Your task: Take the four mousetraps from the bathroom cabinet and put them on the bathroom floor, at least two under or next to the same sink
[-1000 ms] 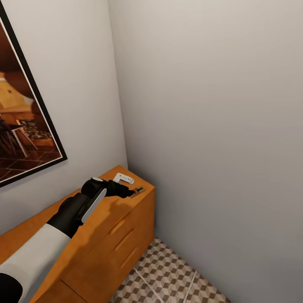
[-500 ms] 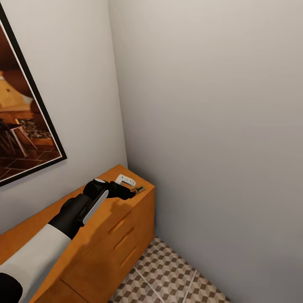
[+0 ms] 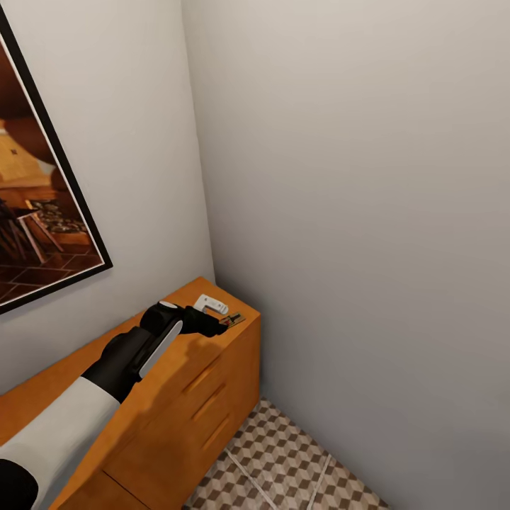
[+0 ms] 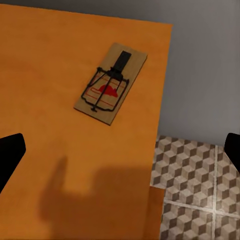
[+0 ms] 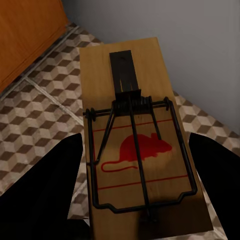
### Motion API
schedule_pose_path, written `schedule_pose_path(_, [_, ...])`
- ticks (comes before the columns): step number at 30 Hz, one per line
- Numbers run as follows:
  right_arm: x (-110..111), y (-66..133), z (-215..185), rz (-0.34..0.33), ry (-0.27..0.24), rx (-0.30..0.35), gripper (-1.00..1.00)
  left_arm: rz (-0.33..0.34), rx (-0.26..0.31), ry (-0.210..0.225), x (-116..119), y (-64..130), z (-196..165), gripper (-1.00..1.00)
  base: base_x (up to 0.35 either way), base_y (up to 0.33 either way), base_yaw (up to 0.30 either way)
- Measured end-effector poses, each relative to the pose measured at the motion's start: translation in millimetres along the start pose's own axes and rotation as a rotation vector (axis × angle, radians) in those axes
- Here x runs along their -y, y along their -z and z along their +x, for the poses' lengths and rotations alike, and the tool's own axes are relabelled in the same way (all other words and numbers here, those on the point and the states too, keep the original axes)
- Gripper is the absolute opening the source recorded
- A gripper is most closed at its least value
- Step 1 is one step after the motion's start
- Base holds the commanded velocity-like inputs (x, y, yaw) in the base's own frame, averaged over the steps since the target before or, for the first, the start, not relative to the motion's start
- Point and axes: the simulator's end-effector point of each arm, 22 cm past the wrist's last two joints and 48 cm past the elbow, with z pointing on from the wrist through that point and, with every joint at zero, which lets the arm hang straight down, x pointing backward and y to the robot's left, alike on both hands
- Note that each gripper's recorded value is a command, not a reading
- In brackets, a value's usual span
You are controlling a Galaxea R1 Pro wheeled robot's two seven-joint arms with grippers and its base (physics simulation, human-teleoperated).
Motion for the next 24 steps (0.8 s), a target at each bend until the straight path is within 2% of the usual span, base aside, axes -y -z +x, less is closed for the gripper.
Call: schedule_pose_path(24, [0.1,0.3,0.5,0.000,0.000,-0.001,-1.00,0.002,-0.009,-0.011,3.0,-1.8,3.1,1.00,0.000,-0.024,0.000])
